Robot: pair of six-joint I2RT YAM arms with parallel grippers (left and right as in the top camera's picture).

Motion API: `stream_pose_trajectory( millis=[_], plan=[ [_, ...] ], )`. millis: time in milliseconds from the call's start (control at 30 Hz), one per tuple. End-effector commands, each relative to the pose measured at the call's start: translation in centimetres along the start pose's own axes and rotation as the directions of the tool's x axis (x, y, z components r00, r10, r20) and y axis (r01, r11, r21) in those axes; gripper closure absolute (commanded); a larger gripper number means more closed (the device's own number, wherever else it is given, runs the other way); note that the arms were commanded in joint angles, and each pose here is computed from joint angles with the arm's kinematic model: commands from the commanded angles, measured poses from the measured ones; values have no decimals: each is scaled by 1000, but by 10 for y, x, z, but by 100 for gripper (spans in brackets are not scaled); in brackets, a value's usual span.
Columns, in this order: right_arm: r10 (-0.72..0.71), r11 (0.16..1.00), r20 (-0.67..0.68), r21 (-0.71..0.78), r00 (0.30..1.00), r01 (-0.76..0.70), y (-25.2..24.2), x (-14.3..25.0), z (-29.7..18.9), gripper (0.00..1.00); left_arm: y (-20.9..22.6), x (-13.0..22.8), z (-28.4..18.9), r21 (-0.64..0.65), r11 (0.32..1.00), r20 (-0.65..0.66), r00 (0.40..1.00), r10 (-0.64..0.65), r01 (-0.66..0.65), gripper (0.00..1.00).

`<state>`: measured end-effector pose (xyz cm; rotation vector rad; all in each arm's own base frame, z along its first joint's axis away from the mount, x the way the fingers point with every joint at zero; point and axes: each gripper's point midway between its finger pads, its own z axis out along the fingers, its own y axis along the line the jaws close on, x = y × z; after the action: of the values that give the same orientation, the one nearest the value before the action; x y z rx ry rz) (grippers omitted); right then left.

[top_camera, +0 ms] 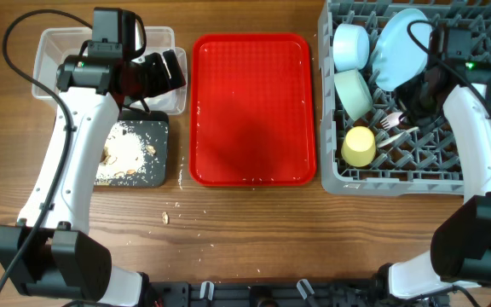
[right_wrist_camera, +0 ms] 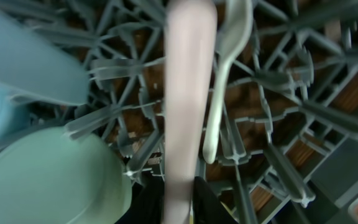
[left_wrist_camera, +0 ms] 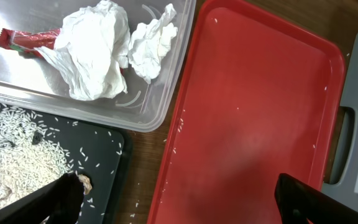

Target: Sort waste into correct bins and load items into the dishwasher rack

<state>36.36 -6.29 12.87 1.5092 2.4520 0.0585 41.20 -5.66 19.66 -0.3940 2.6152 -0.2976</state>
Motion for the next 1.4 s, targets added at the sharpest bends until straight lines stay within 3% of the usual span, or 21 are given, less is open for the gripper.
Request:
stream_pose_trajectory(
  millis=[0, 233, 367, 467, 533, 567, 767, 1067, 1233, 1367],
  plan=[
    [100, 995, 32, -30, 994, -99, 6, -9, -1, 23, 3, -4, 1, -13, 1000, 9, 1000, -2, 2, 0],
    [27, 994, 77, -105, 997, -19, 17, -22, -27, 20, 3, -4, 1, -13, 1000, 9, 1000, -2, 2, 0],
    [-195, 947, 156, -228, 968, 227, 33, -21, -76, 20, 3, -4, 1, -13, 1000, 9, 1000, -2, 2, 0],
    [-486, 730, 305, -373, 819, 573, 56, -2, -132, 19, 3, -4, 1, -13, 1000, 9, 1000, -2, 2, 0],
    [-601, 542, 410, -421, 686, 727, 59, 20, -167, 0, 3, -4, 1, -13, 1000, 9, 1000, -2, 2, 0],
    [-611, 505, 437, -427, 660, 750, 55, 26, -180, 0, 3, -4, 1, -13, 1000, 9, 1000, -2, 2, 0],
    [-553, 495, 506, -440, 662, 749, 32, 40, -225, 0, 3, -4, 1, -13, 1000, 9, 1000, -2, 2, 0],
    [-553, 543, 526, -361, 646, 758, 12, 40, -230, 0, 3, -4, 1, -13, 1000, 9, 1000, -2, 2, 0],
    [-490, 560, 649, -276, 582, 781, 22, 25, -229, 0, 3, -4, 1, -13, 1000, 9, 1000, -2, 2, 0],
    [-414, 552, 761, -226, 499, 803, 18, 37, -218, 0, 3, -4, 1, -13, 1000, 9, 1000, -2, 2, 0]
  ],
)
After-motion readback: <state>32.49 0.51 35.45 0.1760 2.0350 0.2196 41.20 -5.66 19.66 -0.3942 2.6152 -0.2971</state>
